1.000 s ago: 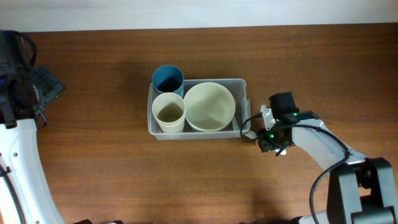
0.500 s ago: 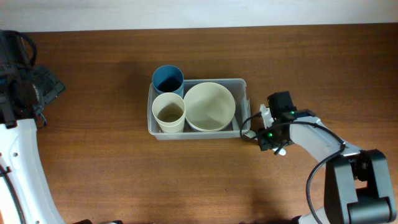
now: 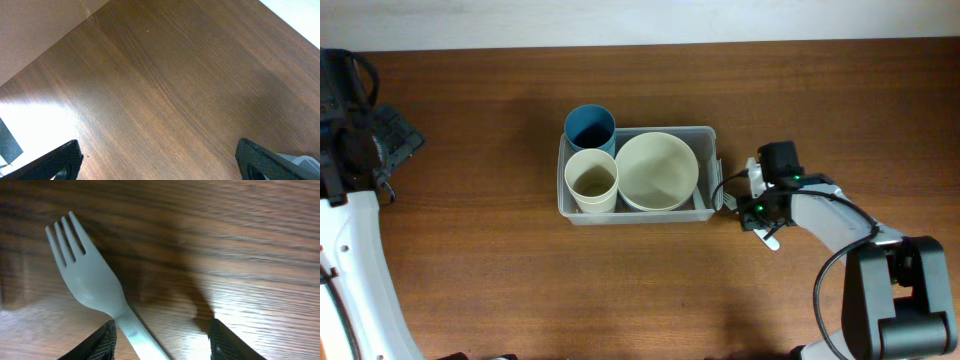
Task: Pack container
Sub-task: 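Close the right gripper on the white fork's handle, then lift the white fork with the right gripper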
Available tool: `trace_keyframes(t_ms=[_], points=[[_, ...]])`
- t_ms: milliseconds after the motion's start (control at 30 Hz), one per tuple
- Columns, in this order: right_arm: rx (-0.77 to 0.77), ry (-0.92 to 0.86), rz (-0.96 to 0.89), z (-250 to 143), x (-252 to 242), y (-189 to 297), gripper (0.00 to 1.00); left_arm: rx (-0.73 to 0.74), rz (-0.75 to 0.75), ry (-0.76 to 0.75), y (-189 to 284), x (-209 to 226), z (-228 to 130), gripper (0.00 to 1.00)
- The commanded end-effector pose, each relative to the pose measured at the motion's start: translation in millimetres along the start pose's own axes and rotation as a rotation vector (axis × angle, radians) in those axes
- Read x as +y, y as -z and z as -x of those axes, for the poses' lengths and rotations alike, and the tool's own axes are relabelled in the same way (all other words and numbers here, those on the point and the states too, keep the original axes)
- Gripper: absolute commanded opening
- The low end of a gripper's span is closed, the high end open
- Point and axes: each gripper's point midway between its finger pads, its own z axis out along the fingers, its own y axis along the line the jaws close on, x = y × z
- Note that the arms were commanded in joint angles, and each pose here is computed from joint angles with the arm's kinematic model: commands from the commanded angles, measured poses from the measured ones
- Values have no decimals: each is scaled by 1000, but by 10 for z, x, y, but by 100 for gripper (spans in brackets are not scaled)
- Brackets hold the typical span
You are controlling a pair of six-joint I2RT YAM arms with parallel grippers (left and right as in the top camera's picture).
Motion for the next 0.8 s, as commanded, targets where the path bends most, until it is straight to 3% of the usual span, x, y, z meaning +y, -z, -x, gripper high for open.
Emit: trace_keyframes(t_ms=[0,233,767], points=[[91,-101,1,-257,-148,-195,55,6,5,13,-21,8,-5,100],[61,-196,56,-202,-258,-187,57,6,5,13,-21,8,-5,100],[-30,-116,165,19,-93,-169,57,6,5,13,-21,8,-5,100]])
